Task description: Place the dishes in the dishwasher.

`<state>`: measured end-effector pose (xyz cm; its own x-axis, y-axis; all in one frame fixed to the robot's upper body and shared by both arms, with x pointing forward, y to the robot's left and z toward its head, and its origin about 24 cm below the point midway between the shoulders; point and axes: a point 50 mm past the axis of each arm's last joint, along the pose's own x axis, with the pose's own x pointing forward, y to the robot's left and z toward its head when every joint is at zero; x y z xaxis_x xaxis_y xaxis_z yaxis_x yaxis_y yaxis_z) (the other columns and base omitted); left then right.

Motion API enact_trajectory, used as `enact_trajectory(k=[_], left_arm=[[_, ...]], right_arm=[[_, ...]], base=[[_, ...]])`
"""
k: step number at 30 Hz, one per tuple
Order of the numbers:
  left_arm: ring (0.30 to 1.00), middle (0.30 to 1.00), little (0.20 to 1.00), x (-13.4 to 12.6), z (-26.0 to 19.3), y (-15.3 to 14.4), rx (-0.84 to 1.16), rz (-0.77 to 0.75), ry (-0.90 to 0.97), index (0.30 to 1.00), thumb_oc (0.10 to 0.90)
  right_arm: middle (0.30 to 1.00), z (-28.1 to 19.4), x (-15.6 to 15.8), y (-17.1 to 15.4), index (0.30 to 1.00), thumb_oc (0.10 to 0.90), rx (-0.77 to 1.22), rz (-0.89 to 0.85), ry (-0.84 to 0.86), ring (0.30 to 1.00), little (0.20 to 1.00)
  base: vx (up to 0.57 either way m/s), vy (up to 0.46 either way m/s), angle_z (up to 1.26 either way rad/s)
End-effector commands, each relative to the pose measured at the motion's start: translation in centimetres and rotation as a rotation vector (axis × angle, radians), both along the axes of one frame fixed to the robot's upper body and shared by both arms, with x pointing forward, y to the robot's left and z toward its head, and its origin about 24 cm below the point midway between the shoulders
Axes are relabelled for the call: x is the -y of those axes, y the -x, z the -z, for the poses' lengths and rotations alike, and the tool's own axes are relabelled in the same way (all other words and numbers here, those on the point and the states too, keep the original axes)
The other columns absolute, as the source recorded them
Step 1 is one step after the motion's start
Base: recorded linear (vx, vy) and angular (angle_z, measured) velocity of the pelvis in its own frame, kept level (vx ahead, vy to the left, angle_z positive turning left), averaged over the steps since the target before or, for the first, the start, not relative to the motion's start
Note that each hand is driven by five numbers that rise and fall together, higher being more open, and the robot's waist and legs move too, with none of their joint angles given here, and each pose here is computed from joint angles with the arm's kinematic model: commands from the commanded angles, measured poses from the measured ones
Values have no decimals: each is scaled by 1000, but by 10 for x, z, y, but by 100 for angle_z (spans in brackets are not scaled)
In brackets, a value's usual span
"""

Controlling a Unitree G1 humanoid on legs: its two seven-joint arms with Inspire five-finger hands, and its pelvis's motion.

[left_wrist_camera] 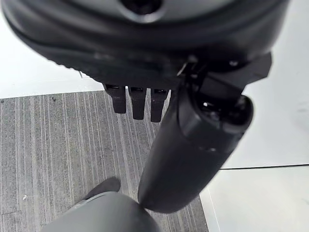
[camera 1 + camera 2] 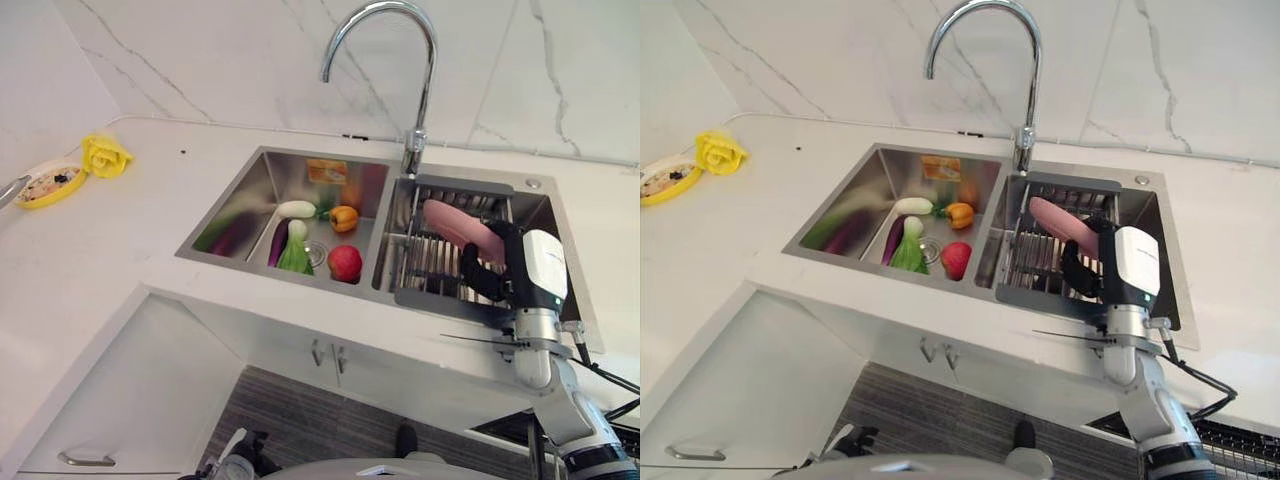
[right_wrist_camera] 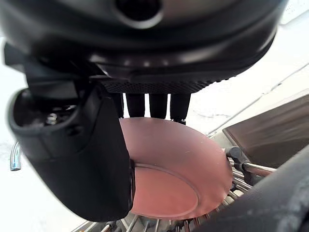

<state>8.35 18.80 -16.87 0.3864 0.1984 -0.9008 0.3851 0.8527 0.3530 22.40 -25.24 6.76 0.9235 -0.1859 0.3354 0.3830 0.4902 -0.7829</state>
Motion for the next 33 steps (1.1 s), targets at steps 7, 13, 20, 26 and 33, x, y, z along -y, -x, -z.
enact_trajectory(k=[7,13,20,26,33], left_arm=[[900,900,900,-21,0,6,-46,-32,-55,900,800],[900,900,900,-30,-2,5,-44,-50,-47,900,800],[900,900,900,-31,-1,9,-55,-50,-55,900,800],[900,900,900,-32,-1,10,-59,-58,-58,900,800],[900,900,900,-32,-2,6,-43,-68,-66,900,800]], right_arm=[[300,-45,27,-10,300,400,313,139,-389,300,300],[300,-84,46,-9,300,400,447,141,-324,300,300],[300,-104,42,-1,300,400,548,133,-256,300,300],[300,-106,36,-2,300,400,566,81,-317,300,300],[300,-141,31,11,300,400,760,33,-260,300,300]], base=[[0,0,0],[0,0,0],[0,0,0],[0,0,0],[-12,26,0]])
